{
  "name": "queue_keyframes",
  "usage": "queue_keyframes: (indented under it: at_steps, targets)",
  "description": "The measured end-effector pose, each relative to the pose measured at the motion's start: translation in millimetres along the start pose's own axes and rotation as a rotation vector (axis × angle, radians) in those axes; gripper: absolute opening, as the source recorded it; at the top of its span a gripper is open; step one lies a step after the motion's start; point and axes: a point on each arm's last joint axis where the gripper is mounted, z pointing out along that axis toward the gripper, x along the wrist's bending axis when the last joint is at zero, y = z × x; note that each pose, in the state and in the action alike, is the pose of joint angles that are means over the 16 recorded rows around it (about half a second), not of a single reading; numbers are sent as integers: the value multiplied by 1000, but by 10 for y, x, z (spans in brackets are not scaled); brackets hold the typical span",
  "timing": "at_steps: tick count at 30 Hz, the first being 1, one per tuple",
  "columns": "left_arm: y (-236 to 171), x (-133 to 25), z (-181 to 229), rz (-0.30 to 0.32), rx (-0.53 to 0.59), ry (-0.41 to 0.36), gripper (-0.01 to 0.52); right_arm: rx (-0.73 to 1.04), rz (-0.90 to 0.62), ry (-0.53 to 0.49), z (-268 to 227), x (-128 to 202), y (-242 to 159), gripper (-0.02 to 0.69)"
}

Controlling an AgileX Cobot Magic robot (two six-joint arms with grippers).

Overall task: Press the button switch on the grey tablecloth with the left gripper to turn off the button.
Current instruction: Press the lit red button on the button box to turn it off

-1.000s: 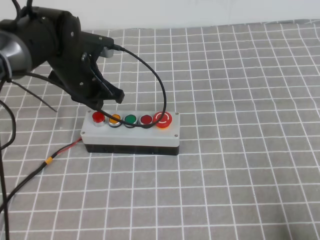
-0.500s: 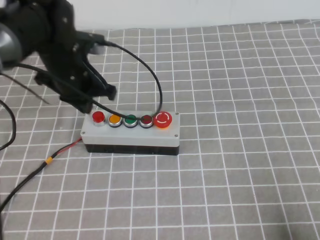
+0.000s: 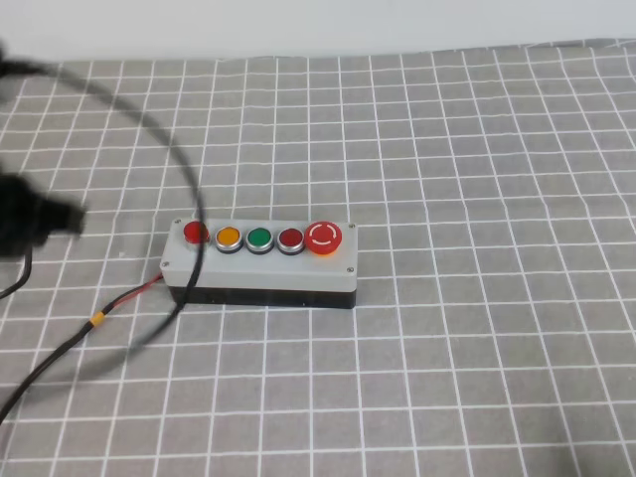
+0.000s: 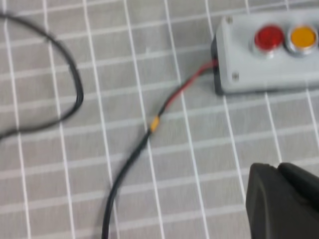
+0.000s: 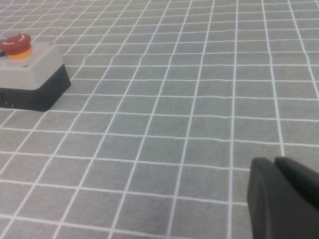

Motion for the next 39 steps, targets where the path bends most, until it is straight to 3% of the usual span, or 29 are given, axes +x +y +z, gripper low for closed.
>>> queue_keyframes:
  at_steps: [10, 20, 29, 39]
  targets:
    - [-966, 14, -494, -26, -68, 11, -3, 0, 0, 0, 0, 0, 0, -16]
    - [-1437, 14, -725, -61, -122, 9, -3, 0, 0, 0, 0, 0, 0, -16]
    - [-1702, -45, -583, -139, -384, -43, -3, 0, 7, 3, 0, 2, 0, -16]
    - [-2118, -101, 112, -186, -731, -69, -3, -1, 17, 6, 0, 6, 1, -16]
